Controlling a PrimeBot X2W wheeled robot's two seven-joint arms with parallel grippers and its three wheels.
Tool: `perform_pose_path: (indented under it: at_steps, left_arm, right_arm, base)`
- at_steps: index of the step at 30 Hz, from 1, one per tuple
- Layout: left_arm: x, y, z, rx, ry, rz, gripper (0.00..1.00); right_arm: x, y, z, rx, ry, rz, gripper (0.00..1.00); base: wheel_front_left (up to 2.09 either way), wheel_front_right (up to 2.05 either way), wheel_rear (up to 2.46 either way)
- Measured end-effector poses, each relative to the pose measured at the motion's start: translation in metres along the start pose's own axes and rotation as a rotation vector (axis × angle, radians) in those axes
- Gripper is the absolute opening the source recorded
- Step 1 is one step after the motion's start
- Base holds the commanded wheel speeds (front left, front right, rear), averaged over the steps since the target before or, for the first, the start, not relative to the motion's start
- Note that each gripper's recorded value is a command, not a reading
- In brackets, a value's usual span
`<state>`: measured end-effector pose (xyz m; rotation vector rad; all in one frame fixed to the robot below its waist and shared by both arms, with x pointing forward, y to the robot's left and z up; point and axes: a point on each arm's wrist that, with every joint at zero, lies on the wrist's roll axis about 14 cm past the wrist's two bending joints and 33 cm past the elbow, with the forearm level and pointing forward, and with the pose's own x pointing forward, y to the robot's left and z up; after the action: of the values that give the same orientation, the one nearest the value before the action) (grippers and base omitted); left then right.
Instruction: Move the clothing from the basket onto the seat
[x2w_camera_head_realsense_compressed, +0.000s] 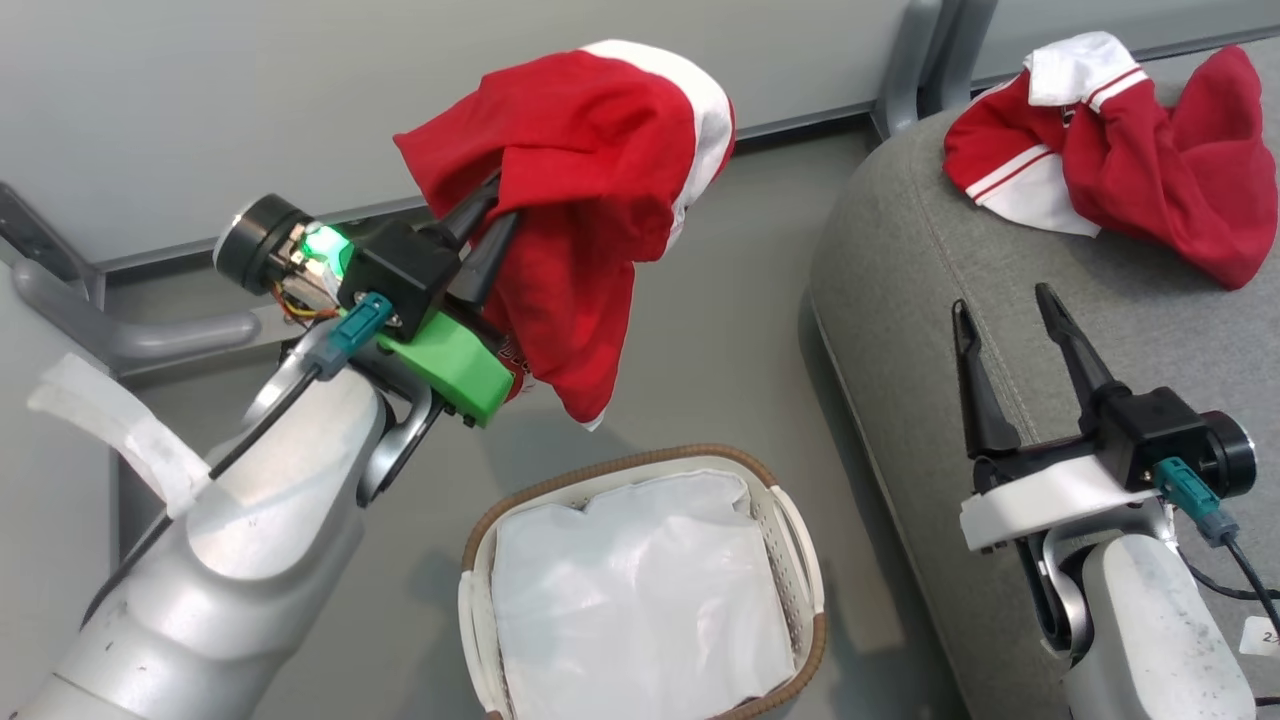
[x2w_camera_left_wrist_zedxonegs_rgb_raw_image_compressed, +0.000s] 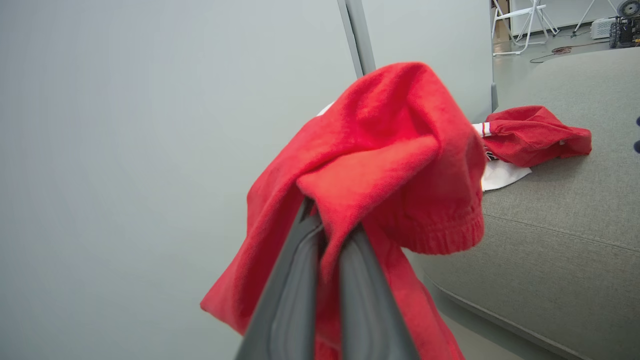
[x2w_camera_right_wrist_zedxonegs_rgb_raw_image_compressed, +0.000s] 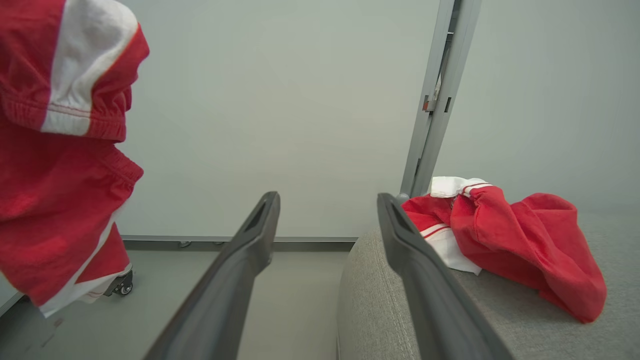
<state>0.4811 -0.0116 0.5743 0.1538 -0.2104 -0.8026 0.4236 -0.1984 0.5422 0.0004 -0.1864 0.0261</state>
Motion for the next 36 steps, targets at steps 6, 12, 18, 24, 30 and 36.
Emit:
perform_pose_path:
  at_steps: [6,12,18,24,30,36]
  left_arm:
    - [0.003,0.005,0.055,0.086,-0.081,-0.007,0.00]
    - [0.005,0.001,0.094,0.131,-0.139,-0.020,0.00]
    - [0.007,-0.010,0.118,0.151,-0.176,-0.042,0.00]
    - [0.012,-0.027,0.136,0.173,-0.204,-0.085,0.00]
    - [0.015,-0.040,0.148,0.176,-0.224,-0.116,0.00]
    - [0.016,-0.048,0.148,0.151,-0.234,-0.132,0.00]
  right_arm:
    - [-0.006,0.025,0.009,0.013,-0.016,0.072,1.00]
    - [-0.012,0.071,0.011,0.044,-0.011,0.203,1.00]
    - [-0.021,0.129,0.013,0.081,-0.006,0.375,1.00]
    - [-0.032,0.170,0.009,0.127,0.022,0.498,1.00]
    - [-0.027,0.193,0.017,0.149,0.007,0.571,1.00]
    - [-0.009,0.195,0.039,0.146,-0.054,0.577,1.00]
  base:
    - [0.00,0.00,0.00]
    - [0.00,0.00,0.00]
    - [0.00,0.00,0.00]
    - [0.00,0.00,0.00]
    - [0.00,0.00,0.00]
    - [0.00,0.00,0.00]
